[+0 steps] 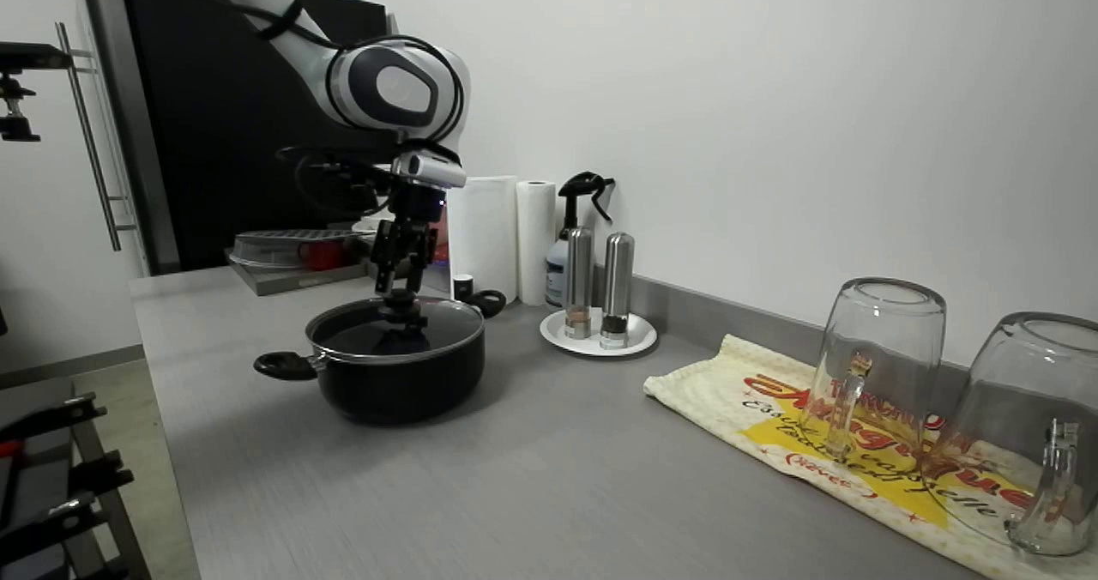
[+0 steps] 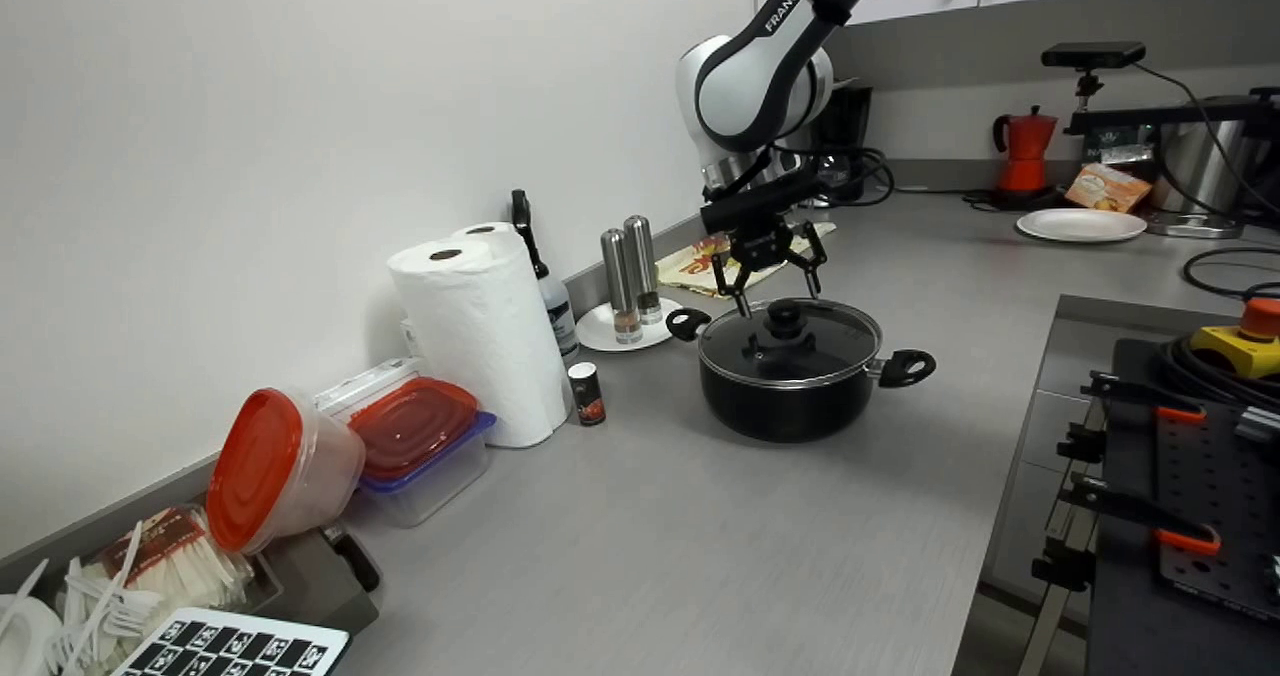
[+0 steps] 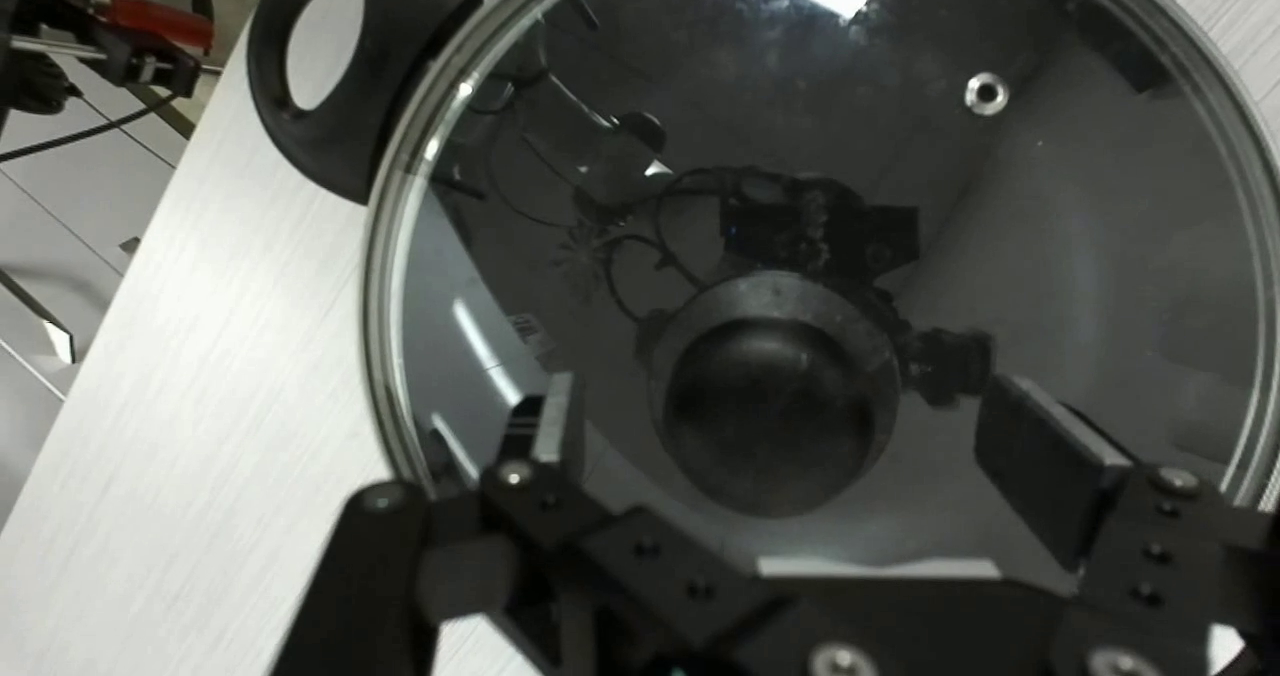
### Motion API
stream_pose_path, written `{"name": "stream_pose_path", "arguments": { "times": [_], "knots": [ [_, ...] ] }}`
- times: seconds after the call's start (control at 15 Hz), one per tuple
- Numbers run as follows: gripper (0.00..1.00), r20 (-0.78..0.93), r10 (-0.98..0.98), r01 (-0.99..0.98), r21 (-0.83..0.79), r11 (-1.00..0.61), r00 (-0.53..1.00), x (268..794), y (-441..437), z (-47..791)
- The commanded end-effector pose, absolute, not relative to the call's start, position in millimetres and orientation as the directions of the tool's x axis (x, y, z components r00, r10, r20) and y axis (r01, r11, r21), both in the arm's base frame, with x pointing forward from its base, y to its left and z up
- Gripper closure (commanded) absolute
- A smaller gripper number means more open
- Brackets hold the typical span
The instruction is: Pick up the glass lid from the pot and put it on the countertop.
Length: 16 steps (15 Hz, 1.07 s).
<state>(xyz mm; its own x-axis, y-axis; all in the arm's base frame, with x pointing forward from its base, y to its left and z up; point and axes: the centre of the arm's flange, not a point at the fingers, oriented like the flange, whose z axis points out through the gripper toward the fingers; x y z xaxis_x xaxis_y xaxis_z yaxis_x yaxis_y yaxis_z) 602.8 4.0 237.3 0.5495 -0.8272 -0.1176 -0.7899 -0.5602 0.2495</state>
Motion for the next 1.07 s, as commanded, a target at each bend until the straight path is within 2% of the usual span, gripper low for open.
{"name": "stream_pose_path", "arguments": {
  "times": [0.0,0.4,0.67,1.0],
  "knots": [
    [0.31,-0.115,-0.838,-0.802,0.246,-0.544,0.533,602.5,4.6,236.9],
    [0.76,-0.117,-0.838,-0.801,0.25,-0.544,0.533,602.4,5.6,237.7],
    [0.76,-0.118,-0.836,-0.8,0.247,-0.547,0.536,603.4,8.0,240.8],
    [0.76,-0.101,-0.818,-0.792,0.209,-0.574,0.566,611.2,22.3,283.8]
  ]
}}
